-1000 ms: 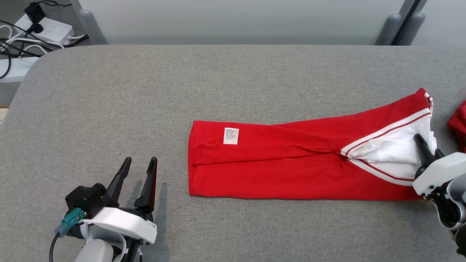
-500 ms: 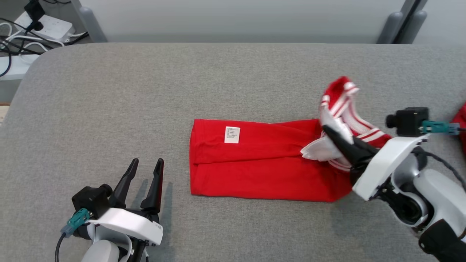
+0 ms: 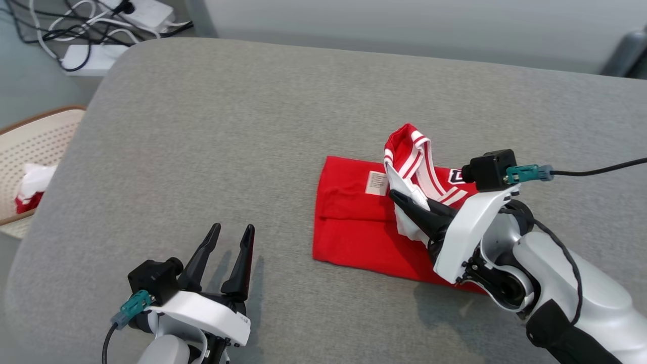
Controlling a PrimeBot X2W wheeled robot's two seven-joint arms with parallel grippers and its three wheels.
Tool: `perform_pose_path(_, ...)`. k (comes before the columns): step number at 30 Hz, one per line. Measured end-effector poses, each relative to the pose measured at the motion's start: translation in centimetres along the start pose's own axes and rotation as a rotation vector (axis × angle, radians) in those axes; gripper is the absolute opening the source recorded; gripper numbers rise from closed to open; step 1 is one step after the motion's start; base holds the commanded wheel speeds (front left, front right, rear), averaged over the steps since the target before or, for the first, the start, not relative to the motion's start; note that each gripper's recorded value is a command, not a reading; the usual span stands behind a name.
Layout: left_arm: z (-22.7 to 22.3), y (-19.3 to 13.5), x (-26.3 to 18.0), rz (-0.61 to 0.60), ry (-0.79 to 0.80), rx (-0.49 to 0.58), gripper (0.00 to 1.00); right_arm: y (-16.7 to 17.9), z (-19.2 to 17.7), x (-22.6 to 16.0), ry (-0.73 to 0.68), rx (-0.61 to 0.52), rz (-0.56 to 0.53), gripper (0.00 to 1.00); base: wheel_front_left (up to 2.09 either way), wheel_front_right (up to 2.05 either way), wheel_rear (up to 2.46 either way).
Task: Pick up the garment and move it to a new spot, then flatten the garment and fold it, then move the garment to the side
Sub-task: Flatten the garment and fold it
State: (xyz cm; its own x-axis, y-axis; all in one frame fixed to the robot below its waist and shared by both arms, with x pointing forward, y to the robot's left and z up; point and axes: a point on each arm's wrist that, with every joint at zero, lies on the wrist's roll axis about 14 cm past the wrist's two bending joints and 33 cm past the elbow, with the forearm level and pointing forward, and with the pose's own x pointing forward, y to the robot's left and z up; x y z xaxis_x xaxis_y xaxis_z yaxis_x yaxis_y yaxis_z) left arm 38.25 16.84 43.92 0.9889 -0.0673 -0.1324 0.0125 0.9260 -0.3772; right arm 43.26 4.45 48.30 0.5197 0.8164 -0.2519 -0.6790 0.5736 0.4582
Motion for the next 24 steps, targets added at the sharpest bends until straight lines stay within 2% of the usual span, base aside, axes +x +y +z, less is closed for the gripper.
perform_pose_path(8, 0.7, 2.1, -1.8, 0.074, -0.023, -0.008, 1.0, 2.1, -1.6, 3.7, 0.063, -0.014, 0.058, 0.0, 0.0, 0.0, 0.0)
perform_pose_path(9, 0.8, 2.2, -1.9, 0.08, -0.025, -0.01, 1.0, 2.2, -1.6, 4.1, 0.061, -0.02, 0.059, 0.21, 0.0, 0.0, 0.0)
perform_pose_path(10, 0.8, 2.4, -2.2, 0.089, -0.027, -0.014, 1.0, 2.2, -1.9, 4.7, 0.068, -0.029, 0.055, 0.9, 0.0, 0.0, 0.0)
perform_pose_path(11, 0.8, 2.6, -2.3, 0.094, -0.027, -0.015, 1.0, 2.2, -2.0, 4.9, 0.073, -0.034, 0.053, 1.0, 0.0, 0.0, 0.0)
perform_pose_path(15, 0.8, 2.4, -2.2, 0.095, -0.03, -0.023, 1.0, 2.5, -1.1, 5.4, 0.048, -0.042, 0.059, 1.0, 0.0, 0.0, 0.0)
perform_pose_path(19, 1.0, 2.2, -1.7, 0.088, -0.041, -0.029, 1.0, 2.2, 3.0, 4.7, -0.084, -0.026, 0.055, 1.0, 0.0, 0.0, 0.0)
perform_pose_path(21, 1.2, 1.7, -1.4, 0.073, -0.044, -0.024, 1.0, 0.7, 6.1, 3.6, -0.188, -0.03, 0.02, 1.0, 0.0, 0.0, 0.0)
perform_pose_path(24, 1.3, 0.9, -0.8, 0.045, -0.049, -0.025, 1.0, -4.1, 10.7, 0.2, -0.339, -0.027, -0.104, 1.0, 0.0, 0.0, 0.0)
